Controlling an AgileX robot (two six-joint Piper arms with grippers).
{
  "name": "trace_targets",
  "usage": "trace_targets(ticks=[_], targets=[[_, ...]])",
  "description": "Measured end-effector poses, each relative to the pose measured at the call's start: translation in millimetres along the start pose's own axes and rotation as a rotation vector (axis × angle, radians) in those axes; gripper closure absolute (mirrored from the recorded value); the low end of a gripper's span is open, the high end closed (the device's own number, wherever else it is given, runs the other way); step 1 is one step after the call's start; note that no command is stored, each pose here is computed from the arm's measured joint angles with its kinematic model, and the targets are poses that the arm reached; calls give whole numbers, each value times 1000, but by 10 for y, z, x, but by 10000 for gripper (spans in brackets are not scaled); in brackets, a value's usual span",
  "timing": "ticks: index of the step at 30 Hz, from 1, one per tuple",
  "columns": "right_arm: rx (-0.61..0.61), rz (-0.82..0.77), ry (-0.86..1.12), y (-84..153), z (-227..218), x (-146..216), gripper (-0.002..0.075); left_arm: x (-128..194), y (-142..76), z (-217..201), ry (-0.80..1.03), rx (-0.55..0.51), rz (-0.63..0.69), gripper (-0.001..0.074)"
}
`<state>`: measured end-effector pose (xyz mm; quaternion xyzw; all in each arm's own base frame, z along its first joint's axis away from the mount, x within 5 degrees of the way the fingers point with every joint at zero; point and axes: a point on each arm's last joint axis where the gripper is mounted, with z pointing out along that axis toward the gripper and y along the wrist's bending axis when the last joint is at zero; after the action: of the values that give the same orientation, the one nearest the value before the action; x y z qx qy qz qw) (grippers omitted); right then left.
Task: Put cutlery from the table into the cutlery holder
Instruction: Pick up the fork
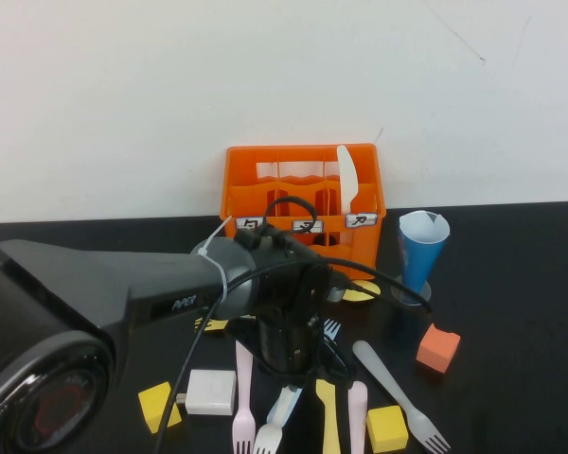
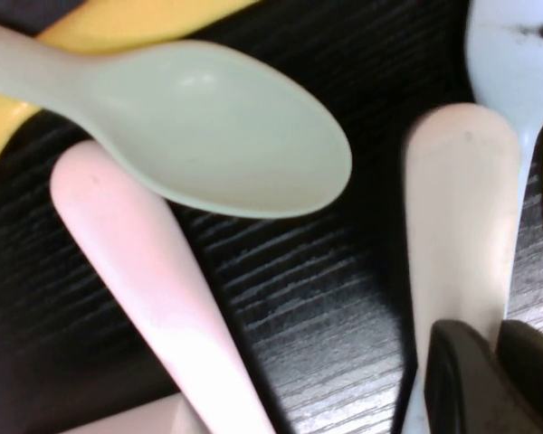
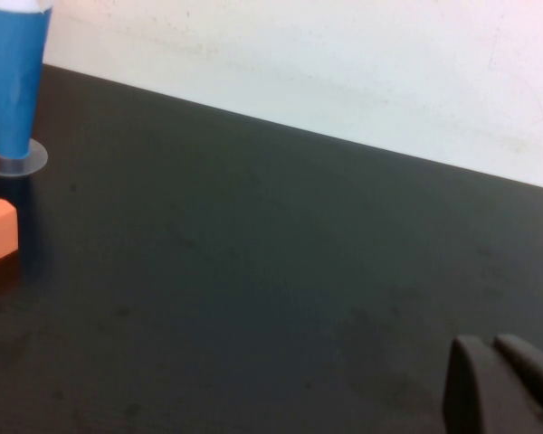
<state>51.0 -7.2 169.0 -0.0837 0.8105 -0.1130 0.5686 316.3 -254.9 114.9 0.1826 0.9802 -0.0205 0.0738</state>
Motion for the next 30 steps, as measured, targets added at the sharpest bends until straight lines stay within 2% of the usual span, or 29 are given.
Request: trace_targets(ticks=[5,13,15,20,22,25,30], targets=[[0,0,0,0,0,0,730,0,0,0,0,0,1,729],[0,0,0,0,0,0,730,-5,32,0,-5,-36,38,725],[0,0,0,0,0,0,730,-3,39,0,-3,-43,51,680],[0,0,0,0,0,0,730,-3,39,0,-2,-43,48,426],[0,0,0,0,0,0,730,-2,38,0,-2,-42,30,365],[0,0,0,0,0,0,730,-7,53,0,-2,-41,6,348],[0,0,0,0,0,0,730,-47,164,4,-7,-34,-49,405]])
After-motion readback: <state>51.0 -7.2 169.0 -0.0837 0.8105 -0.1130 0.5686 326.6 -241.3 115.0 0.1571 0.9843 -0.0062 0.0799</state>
